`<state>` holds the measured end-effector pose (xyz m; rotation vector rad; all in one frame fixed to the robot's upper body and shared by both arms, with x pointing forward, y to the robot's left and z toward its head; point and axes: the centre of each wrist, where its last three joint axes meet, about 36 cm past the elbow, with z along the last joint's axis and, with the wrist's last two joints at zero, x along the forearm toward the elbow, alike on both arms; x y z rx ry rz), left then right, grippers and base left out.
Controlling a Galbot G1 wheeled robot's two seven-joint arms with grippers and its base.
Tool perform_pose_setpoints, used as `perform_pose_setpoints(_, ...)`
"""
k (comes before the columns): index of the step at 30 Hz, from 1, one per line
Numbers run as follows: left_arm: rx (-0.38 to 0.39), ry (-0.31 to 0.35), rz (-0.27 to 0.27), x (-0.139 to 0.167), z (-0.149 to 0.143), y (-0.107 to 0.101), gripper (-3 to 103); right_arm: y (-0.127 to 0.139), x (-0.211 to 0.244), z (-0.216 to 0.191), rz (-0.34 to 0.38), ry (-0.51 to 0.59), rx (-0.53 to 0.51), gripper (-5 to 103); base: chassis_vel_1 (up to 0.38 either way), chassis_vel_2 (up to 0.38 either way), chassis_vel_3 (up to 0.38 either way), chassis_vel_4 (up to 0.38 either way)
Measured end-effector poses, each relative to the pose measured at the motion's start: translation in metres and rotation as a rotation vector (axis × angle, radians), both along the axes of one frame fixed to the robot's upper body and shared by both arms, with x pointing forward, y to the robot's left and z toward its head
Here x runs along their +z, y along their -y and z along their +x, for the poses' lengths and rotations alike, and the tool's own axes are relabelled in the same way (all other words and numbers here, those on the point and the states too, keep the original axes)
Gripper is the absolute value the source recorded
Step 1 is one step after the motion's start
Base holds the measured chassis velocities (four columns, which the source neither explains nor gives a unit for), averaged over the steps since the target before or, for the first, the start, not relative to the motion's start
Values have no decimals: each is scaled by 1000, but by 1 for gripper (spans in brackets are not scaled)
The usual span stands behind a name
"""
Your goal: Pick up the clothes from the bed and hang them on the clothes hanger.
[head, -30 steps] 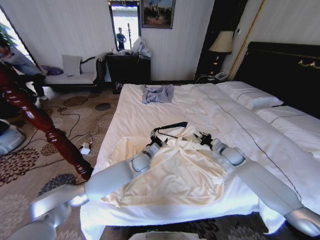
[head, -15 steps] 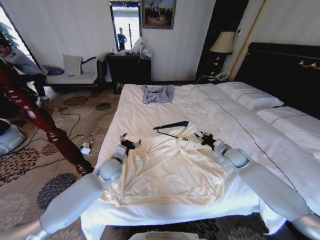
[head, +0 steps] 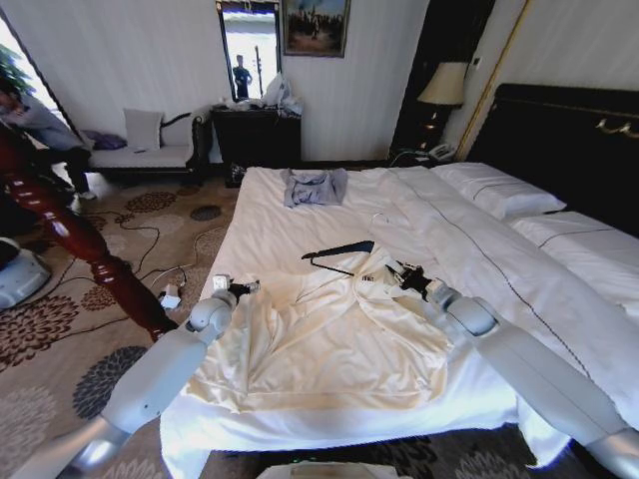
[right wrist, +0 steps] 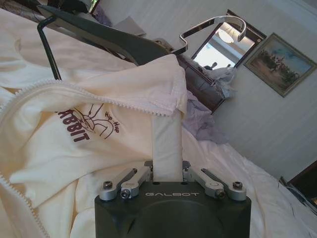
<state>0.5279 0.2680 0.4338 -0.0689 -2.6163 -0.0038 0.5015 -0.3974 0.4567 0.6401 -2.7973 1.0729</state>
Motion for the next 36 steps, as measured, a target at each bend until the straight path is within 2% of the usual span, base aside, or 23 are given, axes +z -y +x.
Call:
perform_pose_setpoints(5, -7, 28, 3, -5, 8, -3, 100, -3, -2, 1, 0, -6, 4, 18, 0, 0, 0, 0)
perform_pose_setpoints(7, -13, 62, 6, -9, 14, 0, 103, -6, -4, 1, 1, -11, 8, 18, 0, 0, 0, 0)
perform_pose_setpoints(13, -12, 73, 21, -21, 25, 2, 95, -8, -6, 1, 5, -15, 9, 18, 0, 0, 0, 0)
perform_pose_setpoints(15, -9, 73, 27, -28, 27, 2, 86, -8, -7, 0, 6, -17, 9, 18, 0, 0, 0, 0)
perform_pose_setpoints(16, -9, 73, 27, -28, 27, 2, 86, -8, -7, 0, 6, -17, 9, 18, 0, 0, 0, 0)
perform_pose_setpoints(18, -3, 73, 30, -36, 30, 2, 74, -9, -7, -1, 8, -18, 9, 18, 0, 0, 0, 0)
perform_pose_setpoints(20, -1, 75, 31, -37, 30, 1, 74, -9, -7, -1, 8, -18, 9, 18, 0, 0, 0, 0)
perform_pose_setpoints(24, 4, 105, 51, -43, 32, -1, 53, -10, -7, -2, 9, -18, 8, 18, 0, 0, 0, 0)
perform_pose_setpoints(25, 4, 105, 51, -43, 32, -1, 53, -10, -7, -2, 9, -18, 8, 18, 0, 0, 0, 0)
perform_pose_setpoints(27, -5, 129, 79, -47, 34, -3, 42, -12, -8, -3, 10, -19, 10, 18, 0, 0, 0, 0)
perform_pose_setpoints(30, -11, 137, 83, -48, 34, -3, 36, -14, -6, -3, 10, -20, 10, 18, 0, 0, 0, 0)
perform_pose_setpoints(33, -16, 153, 81, -46, 33, 0, 20, -15, -5, -3, 8, -21, 10, 18, 0, 0, 0, 0)
perform_pose_setpoints(34, -16, 153, 81, -46, 33, 0, 20, -15, -5, -3, 8, -21, 10, 18, 0, 0, 0, 0)
perform_pose_setpoints(36, -23, 161, 78, -45, 32, 3, 9, -14, -5, -3, 6, -21, 9, 18, 0, 0, 0, 0)
